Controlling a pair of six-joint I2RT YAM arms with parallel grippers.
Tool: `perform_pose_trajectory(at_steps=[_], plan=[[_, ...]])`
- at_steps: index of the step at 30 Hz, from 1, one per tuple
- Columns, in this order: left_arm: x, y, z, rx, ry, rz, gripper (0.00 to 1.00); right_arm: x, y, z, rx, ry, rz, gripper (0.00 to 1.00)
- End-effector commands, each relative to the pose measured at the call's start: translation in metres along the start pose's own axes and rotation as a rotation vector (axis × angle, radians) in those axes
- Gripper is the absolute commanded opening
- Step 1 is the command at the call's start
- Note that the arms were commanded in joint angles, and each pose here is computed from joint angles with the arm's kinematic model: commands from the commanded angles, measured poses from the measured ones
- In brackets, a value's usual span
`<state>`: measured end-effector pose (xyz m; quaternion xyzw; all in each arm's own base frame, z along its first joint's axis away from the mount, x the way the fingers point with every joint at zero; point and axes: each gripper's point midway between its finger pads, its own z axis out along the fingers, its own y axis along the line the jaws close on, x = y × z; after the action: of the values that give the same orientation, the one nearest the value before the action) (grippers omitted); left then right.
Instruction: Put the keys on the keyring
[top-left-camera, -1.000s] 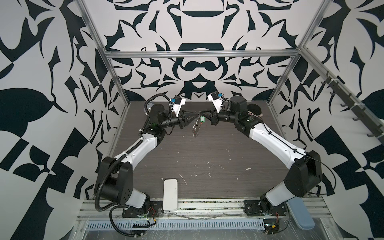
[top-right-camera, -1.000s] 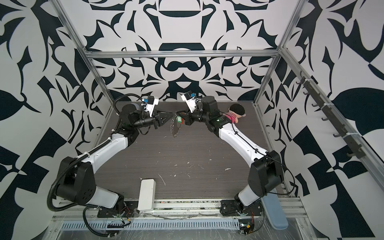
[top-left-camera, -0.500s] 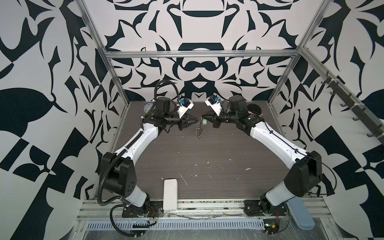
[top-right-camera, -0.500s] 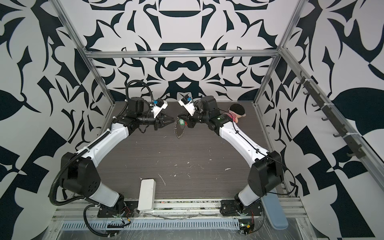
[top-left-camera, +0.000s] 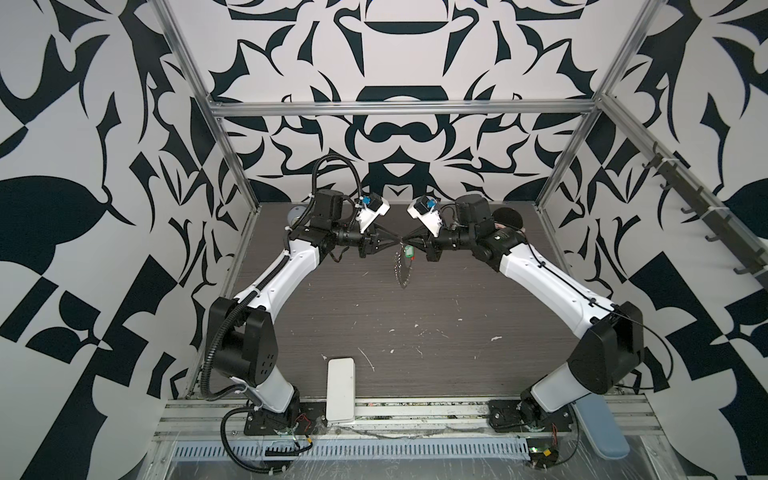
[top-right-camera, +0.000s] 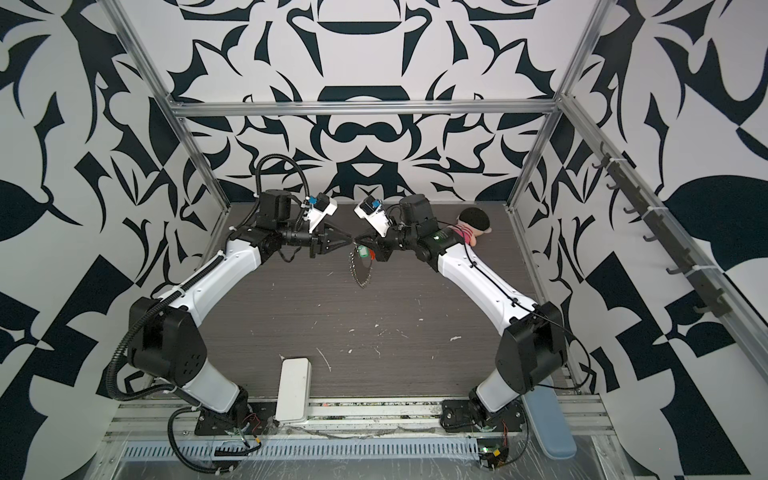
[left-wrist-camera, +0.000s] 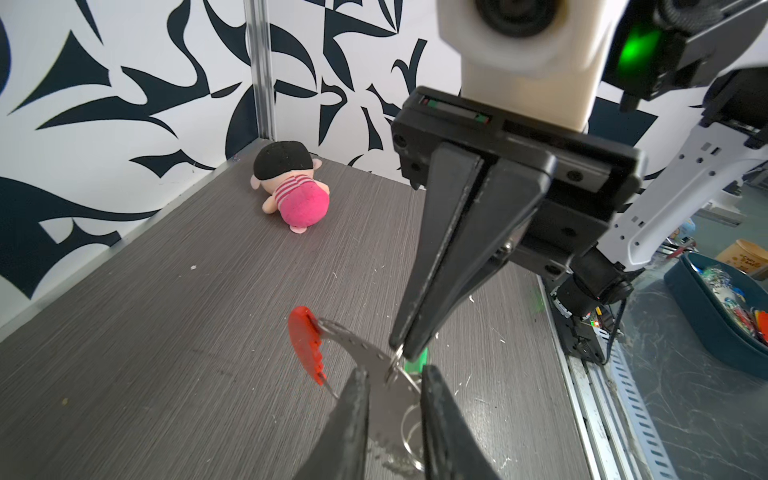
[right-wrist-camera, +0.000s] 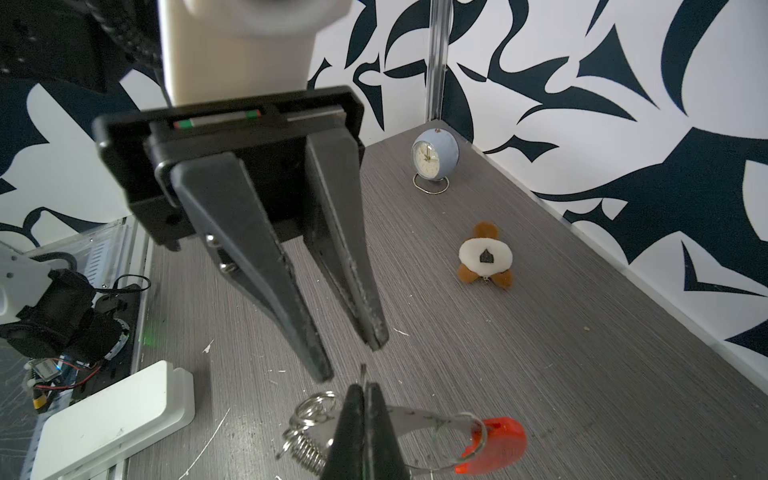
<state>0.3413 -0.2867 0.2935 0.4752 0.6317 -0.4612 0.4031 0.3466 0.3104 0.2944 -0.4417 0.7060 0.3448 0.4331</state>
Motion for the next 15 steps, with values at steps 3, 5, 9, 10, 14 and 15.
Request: perform_pose_trajectory(at_steps=[3, 5, 9, 10, 14, 15], plan=[[0.001, 0.0005, 0.0021, 0.042, 0.013, -0.051, 0.22, -0.0358, 0.0164, -0.0136, -0.036, -0.098, -0.066, 0.0], [0.003, 0.0026, 0.0034, 0.044, 0.016, -0.059, 0.22, -0.0376, 0.0194, -0.0136, -0.048, -0.103, -0.063, 0.0], [0.0011, 0.0025, 0.0052, 0.066, 0.01, -0.069, 0.16, -0.0386, 0.0226, -0.0132, -0.054, -0.104, -0.064, 0.0], [0.0012, 0.003, 0.0049, 0.065, 0.01, -0.072, 0.16, -0.0394, 0.0223, -0.0137, -0.05, -0.106, -0.065, 0.0], [0.0009, 0.0014, 0.0056, 0.077, 0.008, -0.071, 0.14, -0.0411, 0.0229, -0.014, -0.053, -0.109, -0.064, 0.0], [0.001, 0.0018, 0.0059, 0.079, 0.008, -0.072, 0.14, -0.0418, 0.0234, -0.0138, -0.055, -0.111, -0.063, 0.0]])
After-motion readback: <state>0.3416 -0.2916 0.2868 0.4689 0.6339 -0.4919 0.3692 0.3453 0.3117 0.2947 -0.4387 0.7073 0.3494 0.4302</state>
